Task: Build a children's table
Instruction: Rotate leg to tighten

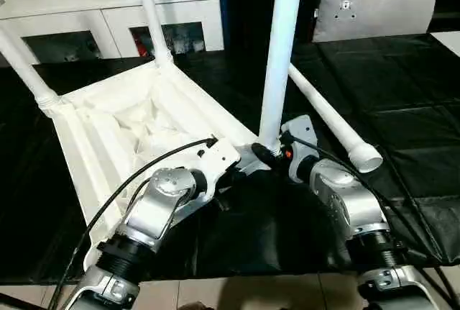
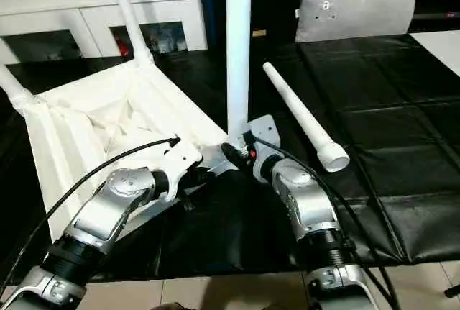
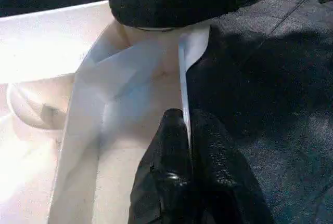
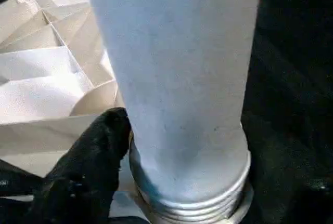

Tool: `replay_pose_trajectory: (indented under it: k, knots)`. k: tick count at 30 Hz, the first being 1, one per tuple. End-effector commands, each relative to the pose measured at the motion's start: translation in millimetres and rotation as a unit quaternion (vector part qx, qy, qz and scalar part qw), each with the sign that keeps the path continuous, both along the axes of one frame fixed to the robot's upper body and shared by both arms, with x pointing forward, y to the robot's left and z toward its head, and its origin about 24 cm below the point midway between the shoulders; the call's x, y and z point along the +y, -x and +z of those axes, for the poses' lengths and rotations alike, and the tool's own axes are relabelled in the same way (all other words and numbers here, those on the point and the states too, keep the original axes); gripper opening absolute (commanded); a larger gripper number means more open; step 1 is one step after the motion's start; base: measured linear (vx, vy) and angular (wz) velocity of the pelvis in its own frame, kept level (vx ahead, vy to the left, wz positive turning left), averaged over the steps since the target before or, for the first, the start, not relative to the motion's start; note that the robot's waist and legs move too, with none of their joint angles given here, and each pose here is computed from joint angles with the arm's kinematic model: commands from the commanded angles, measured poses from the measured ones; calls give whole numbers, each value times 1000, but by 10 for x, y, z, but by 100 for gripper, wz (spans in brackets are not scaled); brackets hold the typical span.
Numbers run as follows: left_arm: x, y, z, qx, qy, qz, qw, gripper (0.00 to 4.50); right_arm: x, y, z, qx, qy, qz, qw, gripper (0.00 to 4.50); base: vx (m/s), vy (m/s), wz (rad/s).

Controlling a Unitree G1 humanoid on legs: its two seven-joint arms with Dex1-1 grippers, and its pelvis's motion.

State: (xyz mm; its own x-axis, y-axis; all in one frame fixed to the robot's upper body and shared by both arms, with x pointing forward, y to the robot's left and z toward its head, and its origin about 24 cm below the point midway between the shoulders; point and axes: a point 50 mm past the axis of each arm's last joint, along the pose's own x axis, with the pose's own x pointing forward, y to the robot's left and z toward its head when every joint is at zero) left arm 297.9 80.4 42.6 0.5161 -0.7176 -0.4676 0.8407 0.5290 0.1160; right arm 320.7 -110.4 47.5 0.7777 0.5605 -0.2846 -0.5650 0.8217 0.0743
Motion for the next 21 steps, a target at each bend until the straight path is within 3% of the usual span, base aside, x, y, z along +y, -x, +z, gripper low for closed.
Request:
replay_pose_trajectory:
  k: [1,8,11,16,21]
  knots:
    - [-107,-22,132,-37,2,-38,999,0,186,109,-81,22,-15,53,998,381,0,0,0]
    - [16,-33,102,-34,-14,-53,998,0,14,195,-48,5,-13,83,996,446,0,0,0]
    - [59,11,85,-35,-16,-96,995,0,-110,235,-11,-8,-14,110,994,446,0,0,0]
    - [130,43,61,-32,-26,-144,989,0,-281,318,37,-20,20,176,984,446,0,0,0]
    - [246,107,91,-16,-34,-231,972,0,-492,371,167,-30,43,250,967,446,0,0,0]
